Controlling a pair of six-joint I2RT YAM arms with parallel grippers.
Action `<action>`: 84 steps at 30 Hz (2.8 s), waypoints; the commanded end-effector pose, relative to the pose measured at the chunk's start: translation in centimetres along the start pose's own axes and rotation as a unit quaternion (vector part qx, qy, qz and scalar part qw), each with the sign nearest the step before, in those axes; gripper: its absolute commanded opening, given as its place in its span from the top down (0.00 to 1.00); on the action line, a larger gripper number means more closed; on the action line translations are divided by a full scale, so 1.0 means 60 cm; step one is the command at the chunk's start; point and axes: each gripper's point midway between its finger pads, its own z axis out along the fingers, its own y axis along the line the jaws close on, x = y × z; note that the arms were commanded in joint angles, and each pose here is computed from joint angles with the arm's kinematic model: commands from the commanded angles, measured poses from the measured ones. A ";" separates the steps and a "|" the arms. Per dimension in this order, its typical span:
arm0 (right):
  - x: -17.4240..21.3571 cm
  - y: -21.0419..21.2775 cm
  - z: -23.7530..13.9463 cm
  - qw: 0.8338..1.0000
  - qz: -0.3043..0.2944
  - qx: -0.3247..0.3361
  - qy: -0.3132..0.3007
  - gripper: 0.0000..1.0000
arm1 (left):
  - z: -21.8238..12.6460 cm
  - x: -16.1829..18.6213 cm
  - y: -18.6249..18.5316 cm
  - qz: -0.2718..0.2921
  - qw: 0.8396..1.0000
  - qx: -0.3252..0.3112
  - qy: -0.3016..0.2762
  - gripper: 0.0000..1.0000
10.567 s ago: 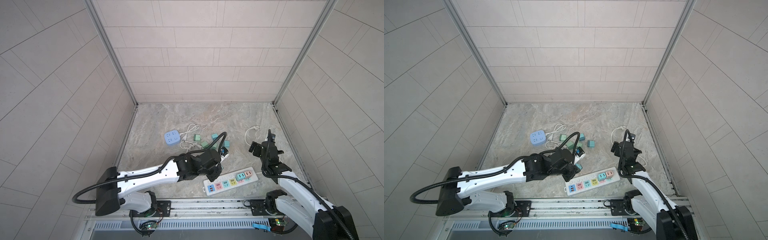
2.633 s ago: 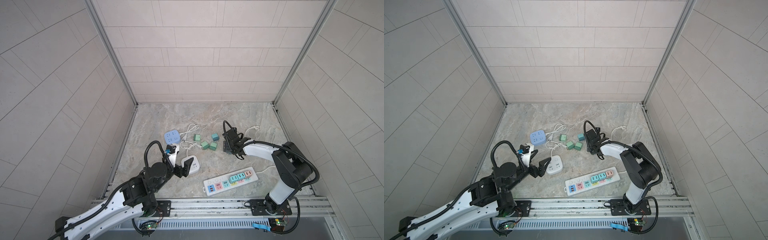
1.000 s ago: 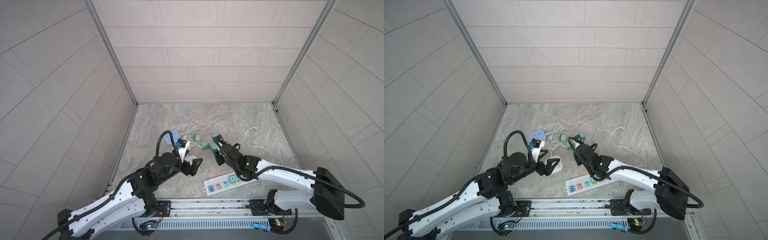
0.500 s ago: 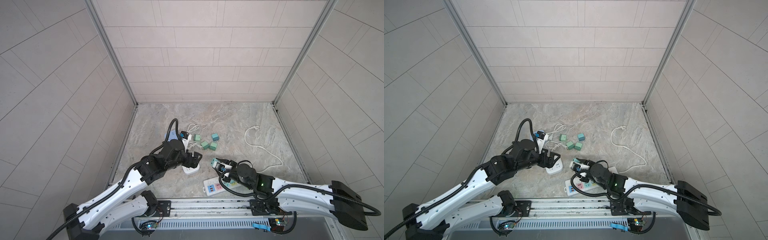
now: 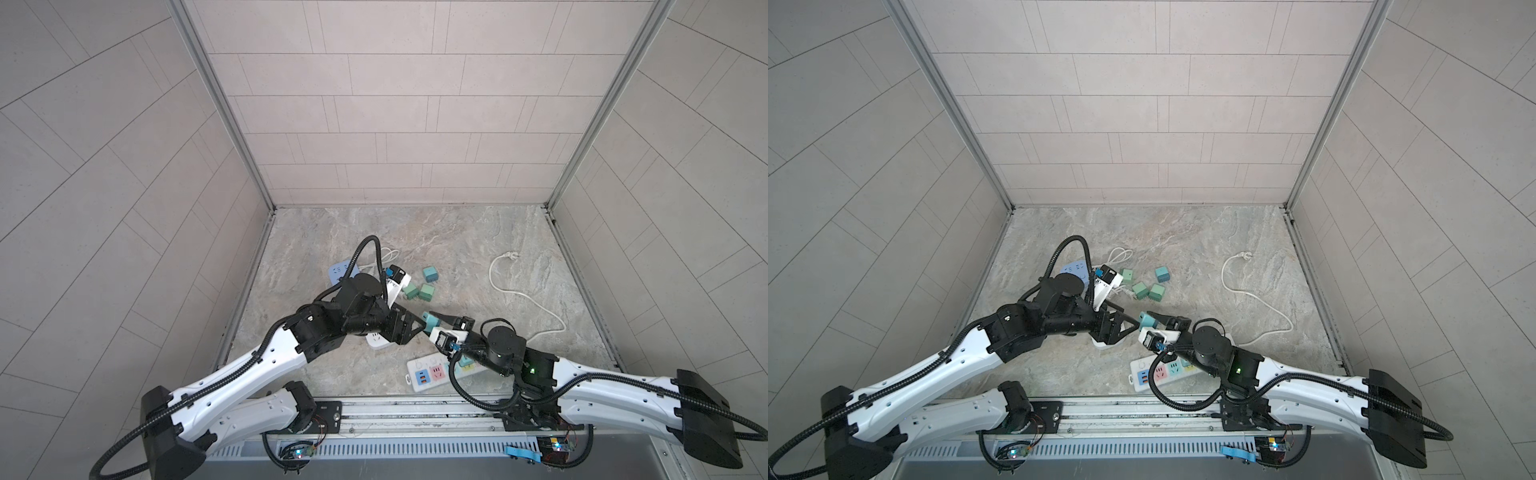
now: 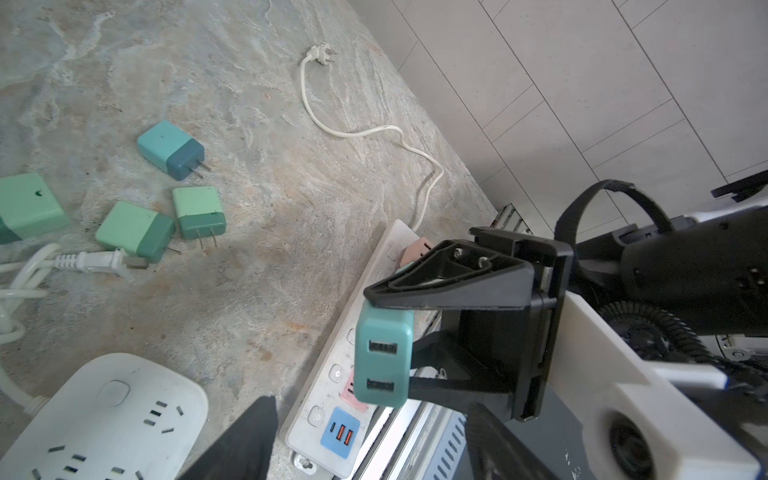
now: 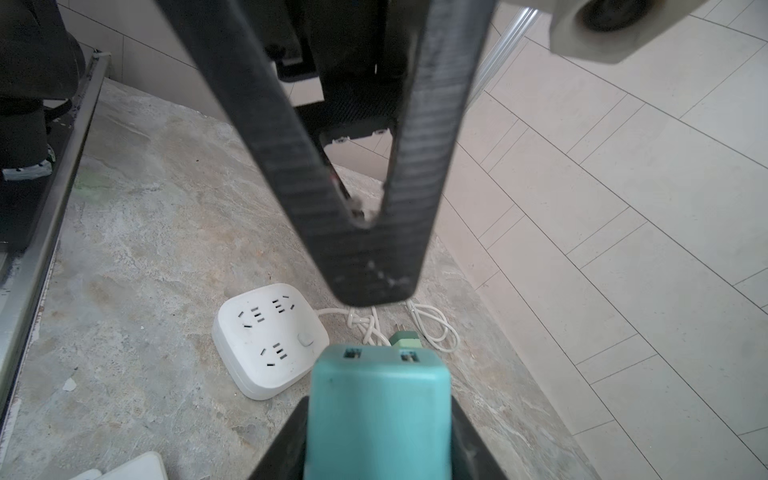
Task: Insert the plug
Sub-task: 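Grasp the teal adapter with the left gripper from the right gripper, then withdraw the open right gripper while the left gripper carries the adapter to the strip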
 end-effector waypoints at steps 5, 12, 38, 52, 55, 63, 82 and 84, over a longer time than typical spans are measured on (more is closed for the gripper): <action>-0.067 -0.017 -0.008 0.998 0.005 -0.001 -0.065 0.96 | 0.001 -0.021 -0.032 0.024 0.999 0.032 -0.020 0.23; -0.089 -0.013 -0.016 0.996 0.005 -0.014 -0.086 0.95 | 0.013 -0.022 -0.034 0.027 0.999 0.033 -0.022 0.29; -0.104 -0.015 0.009 0.997 -0.032 -0.029 -0.067 0.95 | 0.031 0.000 -0.050 0.044 0.998 0.045 0.000 0.63; -0.082 -0.011 0.019 0.999 -0.031 -0.030 -0.032 0.78 | 0.021 -0.005 -0.053 0.048 0.998 0.044 -0.009 0.87; -0.074 -0.012 0.020 0.999 -0.018 -0.030 -0.019 0.51 | 0.020 -0.007 -0.052 0.052 0.998 0.042 -0.012 0.93; -0.033 -0.029 0.005 1.000 0.017 0.015 0.017 0.00 | -0.005 -0.005 -0.024 0.063 0.998 -0.008 -0.029 1.00; 0.260 -0.305 -0.193 0.808 0.378 0.428 0.145 0.00 | -0.007 0.060 0.059 0.122 0.975 -0.181 0.051 1.00; 0.300 -0.317 -0.221 0.764 0.410 0.471 0.161 0.00 | 0.011 0.075 0.054 0.129 0.972 -0.178 0.080 1.00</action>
